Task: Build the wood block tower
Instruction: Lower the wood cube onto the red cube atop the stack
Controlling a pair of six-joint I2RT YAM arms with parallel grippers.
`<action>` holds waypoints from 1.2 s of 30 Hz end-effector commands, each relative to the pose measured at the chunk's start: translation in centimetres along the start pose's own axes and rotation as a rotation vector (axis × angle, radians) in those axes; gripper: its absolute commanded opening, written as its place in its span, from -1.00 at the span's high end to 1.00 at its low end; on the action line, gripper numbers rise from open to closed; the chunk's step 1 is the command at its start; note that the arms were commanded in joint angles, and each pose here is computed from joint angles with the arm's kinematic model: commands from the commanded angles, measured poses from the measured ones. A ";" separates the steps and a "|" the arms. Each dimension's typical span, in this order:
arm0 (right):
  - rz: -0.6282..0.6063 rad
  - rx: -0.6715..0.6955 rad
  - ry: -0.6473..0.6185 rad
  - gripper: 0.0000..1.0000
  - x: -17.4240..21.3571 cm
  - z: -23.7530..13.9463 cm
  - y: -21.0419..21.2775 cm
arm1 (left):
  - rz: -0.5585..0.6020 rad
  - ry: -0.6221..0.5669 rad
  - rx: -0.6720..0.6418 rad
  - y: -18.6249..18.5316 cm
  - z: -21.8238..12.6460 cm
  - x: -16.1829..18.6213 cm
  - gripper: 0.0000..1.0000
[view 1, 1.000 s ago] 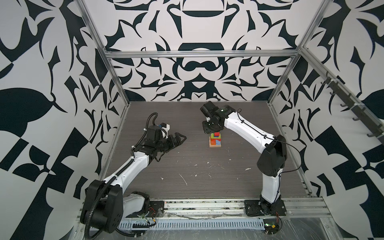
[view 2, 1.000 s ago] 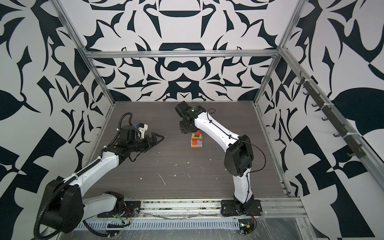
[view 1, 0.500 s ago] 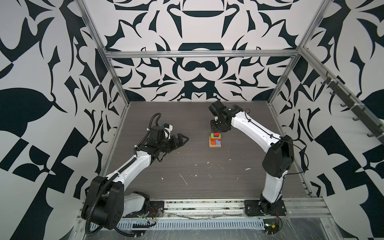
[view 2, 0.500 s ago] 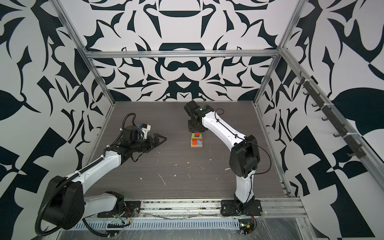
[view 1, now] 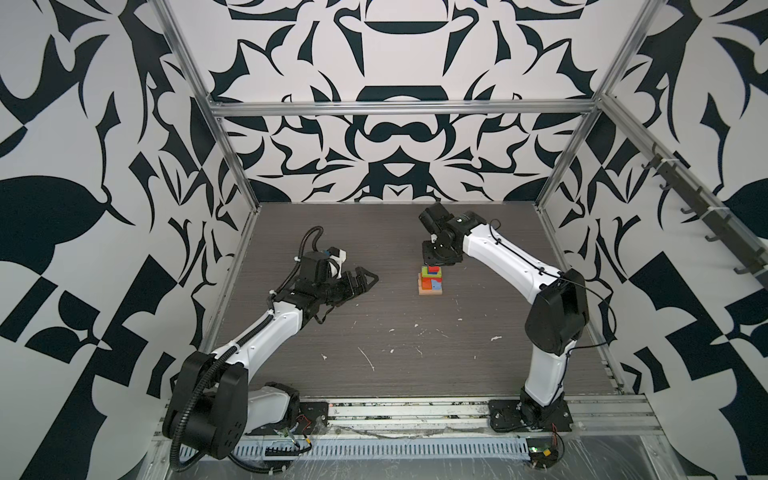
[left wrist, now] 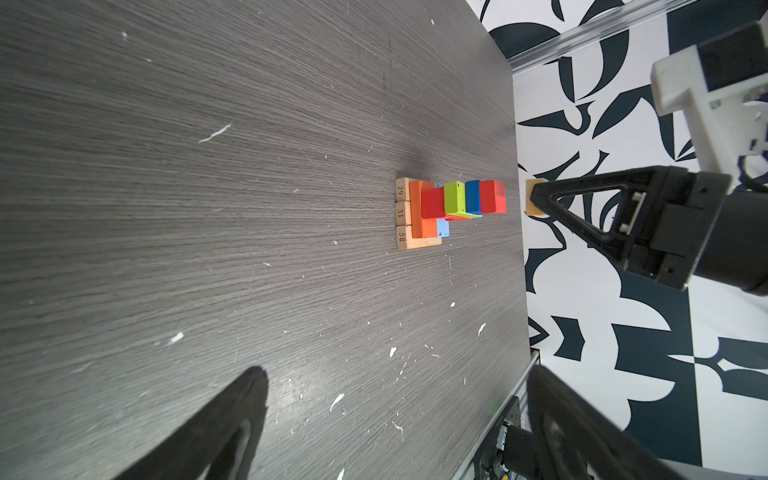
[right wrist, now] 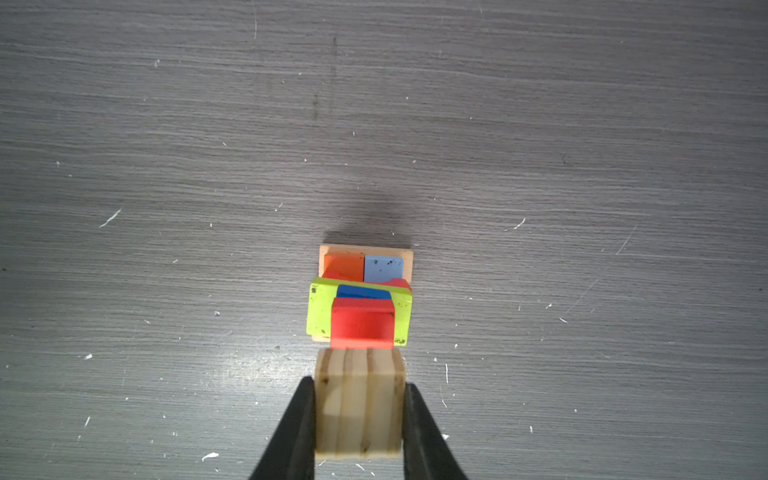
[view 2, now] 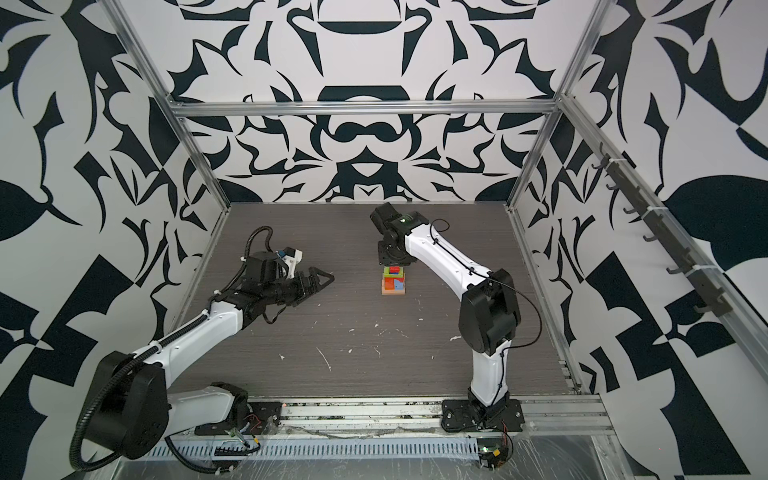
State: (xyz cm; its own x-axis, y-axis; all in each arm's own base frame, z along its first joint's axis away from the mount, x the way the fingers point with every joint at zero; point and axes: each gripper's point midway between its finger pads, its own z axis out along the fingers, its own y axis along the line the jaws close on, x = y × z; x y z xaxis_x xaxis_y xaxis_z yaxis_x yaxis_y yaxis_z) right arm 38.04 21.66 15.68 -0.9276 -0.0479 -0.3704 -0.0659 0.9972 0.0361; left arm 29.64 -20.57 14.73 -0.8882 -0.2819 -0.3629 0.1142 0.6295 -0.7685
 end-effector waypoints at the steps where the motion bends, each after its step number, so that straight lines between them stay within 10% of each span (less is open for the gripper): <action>1: 0.014 0.002 -0.017 0.49 -0.5 0.0 -0.2 | 0.008 -0.013 0.016 -0.6 0.0 -0.5 -0.99; 36: 0.005 0.034 0.007 0.48 -0.1 1.7 -0.4 | 0.006 -0.006 0.015 -0.5 0.2 -0.4 -0.99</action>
State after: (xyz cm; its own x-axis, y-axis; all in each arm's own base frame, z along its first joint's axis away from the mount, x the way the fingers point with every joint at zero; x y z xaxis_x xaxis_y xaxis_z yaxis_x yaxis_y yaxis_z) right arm 38.52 21.94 13.70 -0.9369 -0.0541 -0.3455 -0.0647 0.9977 0.0193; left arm 29.66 -20.57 14.66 -0.8888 -0.2816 -0.3615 0.1128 0.6301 -0.7683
